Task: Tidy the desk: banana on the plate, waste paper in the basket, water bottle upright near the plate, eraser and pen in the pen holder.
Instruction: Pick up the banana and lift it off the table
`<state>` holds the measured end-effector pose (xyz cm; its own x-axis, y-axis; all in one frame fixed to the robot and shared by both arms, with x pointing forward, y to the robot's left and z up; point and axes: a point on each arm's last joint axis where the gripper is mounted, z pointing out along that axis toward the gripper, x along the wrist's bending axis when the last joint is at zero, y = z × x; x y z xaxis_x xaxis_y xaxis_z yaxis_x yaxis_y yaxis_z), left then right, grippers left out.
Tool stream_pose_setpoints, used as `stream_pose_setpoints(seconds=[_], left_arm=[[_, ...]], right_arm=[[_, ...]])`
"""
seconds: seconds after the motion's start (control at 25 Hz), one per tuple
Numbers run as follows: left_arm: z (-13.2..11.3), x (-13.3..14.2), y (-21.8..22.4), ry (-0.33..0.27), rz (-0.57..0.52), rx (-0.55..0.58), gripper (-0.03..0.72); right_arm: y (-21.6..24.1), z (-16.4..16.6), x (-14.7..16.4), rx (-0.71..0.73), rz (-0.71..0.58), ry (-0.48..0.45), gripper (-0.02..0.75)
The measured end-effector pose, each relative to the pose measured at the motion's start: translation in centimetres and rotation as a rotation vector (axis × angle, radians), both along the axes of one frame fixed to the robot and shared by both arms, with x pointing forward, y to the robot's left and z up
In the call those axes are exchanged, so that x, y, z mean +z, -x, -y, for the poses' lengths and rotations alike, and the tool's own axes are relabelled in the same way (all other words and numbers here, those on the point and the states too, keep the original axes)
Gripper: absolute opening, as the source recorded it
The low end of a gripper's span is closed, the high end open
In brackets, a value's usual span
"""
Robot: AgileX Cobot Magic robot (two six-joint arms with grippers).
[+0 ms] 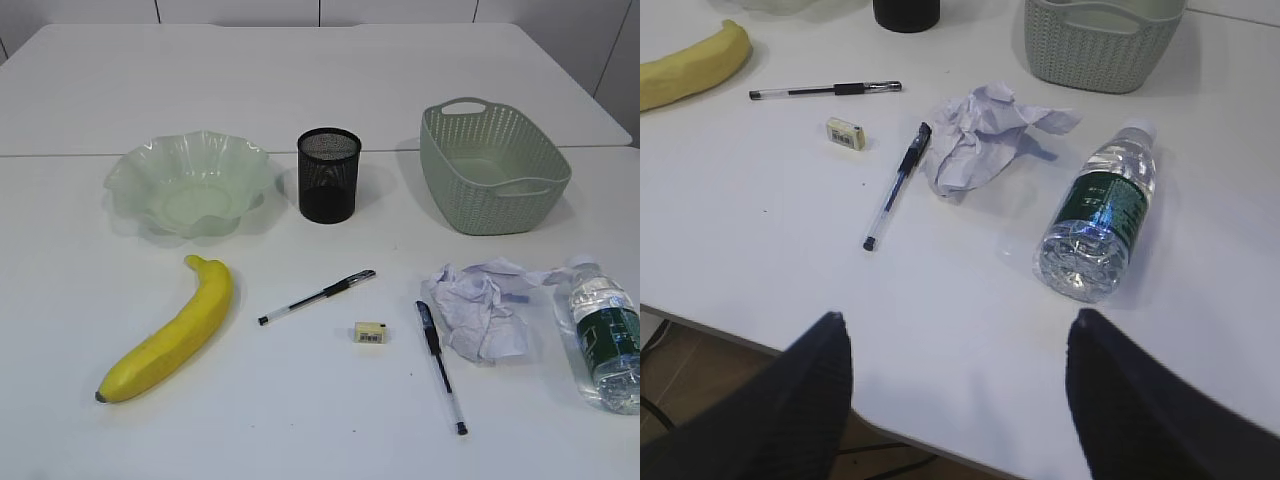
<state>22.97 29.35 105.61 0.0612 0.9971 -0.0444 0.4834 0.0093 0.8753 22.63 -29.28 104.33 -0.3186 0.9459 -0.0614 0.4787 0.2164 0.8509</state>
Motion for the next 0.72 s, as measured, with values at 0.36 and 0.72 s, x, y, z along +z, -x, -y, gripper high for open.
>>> stream_pose_setpoints(seconds=[0.36,0.72], left_arm=[[0.0,0.0,0.0,0.0,0.0,0.0,0.55],[0.0,0.0,0.0,0.0,0.0,0.0,0.55]], right_arm=[[0.0,0.0,0.0,0.0,0.0,0.0,0.501],[0.0,0.0,0.0,0.0,0.0,0.0,0.501]])
